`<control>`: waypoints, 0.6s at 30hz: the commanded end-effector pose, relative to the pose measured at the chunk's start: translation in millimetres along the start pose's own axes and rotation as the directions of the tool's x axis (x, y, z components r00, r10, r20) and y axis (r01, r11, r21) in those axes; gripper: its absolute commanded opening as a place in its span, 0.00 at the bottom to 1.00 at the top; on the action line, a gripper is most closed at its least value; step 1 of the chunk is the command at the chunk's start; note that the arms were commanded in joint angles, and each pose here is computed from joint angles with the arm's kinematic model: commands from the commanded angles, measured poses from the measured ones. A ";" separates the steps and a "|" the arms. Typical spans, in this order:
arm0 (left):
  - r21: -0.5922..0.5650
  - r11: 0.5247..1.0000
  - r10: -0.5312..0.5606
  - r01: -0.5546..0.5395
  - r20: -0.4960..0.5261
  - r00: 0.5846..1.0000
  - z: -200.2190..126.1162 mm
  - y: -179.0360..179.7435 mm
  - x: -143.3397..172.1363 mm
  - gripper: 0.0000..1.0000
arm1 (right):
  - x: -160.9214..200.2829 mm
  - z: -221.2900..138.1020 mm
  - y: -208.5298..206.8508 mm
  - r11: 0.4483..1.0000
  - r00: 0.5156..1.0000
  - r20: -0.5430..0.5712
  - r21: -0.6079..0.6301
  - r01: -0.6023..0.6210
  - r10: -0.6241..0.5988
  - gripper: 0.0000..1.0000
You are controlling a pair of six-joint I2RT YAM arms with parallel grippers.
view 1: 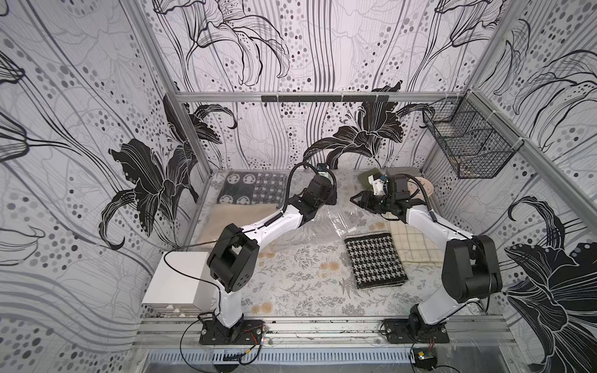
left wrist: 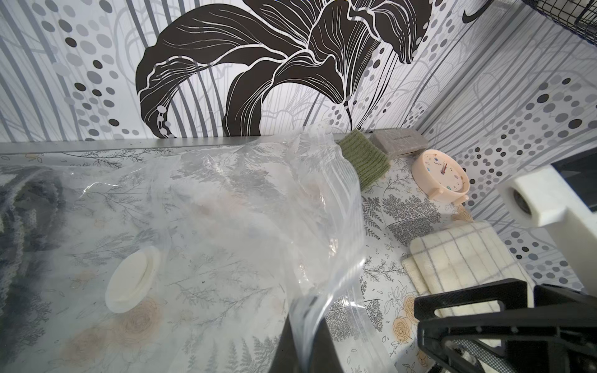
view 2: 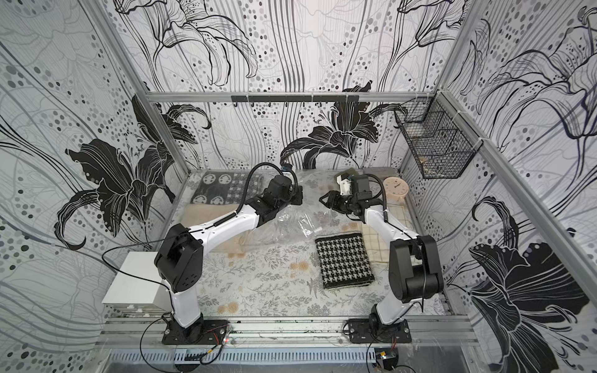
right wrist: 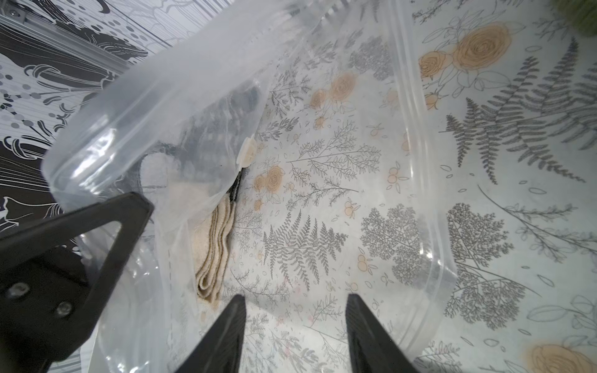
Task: Take the scarf out of the vacuum bag
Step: Take out the scarf from the vacuum bag.
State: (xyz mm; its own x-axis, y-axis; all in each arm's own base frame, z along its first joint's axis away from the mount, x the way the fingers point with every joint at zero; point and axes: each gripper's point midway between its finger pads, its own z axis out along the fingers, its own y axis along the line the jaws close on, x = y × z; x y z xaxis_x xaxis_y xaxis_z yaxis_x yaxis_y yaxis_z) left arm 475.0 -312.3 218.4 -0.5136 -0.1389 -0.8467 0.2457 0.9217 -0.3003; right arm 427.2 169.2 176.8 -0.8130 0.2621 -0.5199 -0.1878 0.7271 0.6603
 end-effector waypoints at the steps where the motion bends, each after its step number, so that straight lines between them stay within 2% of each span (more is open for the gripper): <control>1: 0.029 1.000 -0.002 0.001 0.030 1.000 -0.3 -10.5 -9.8 0.00 | 5.3 3.6 -2.9 1.000 1.000 -0.017 0.003 -0.006 0.006 0.53; 14: 0.034 0.999 0.006 -0.007 0.031 0.999 -0.4 -14.0 -10.3 0.00 | 11.1 12.7 -1.8 1.000 0.999 -0.039 -0.005 0.009 -0.009 0.53; 18: 0.036 0.999 0.013 -0.014 0.038 0.999 -3.9 -16.1 -13.1 0.00 | 18.0 26.8 -5.0 0.999 0.996 -0.088 0.040 0.034 -0.031 0.53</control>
State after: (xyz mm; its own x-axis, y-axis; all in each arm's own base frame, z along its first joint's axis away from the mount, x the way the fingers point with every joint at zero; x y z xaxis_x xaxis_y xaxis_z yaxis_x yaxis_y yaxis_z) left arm 472.4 -316.2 218.3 -0.5141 -0.1316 -0.8475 0.2546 0.9202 -0.2974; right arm 426.4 180.1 157.6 -0.8394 0.2257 -0.4944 -0.1834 0.7386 0.6487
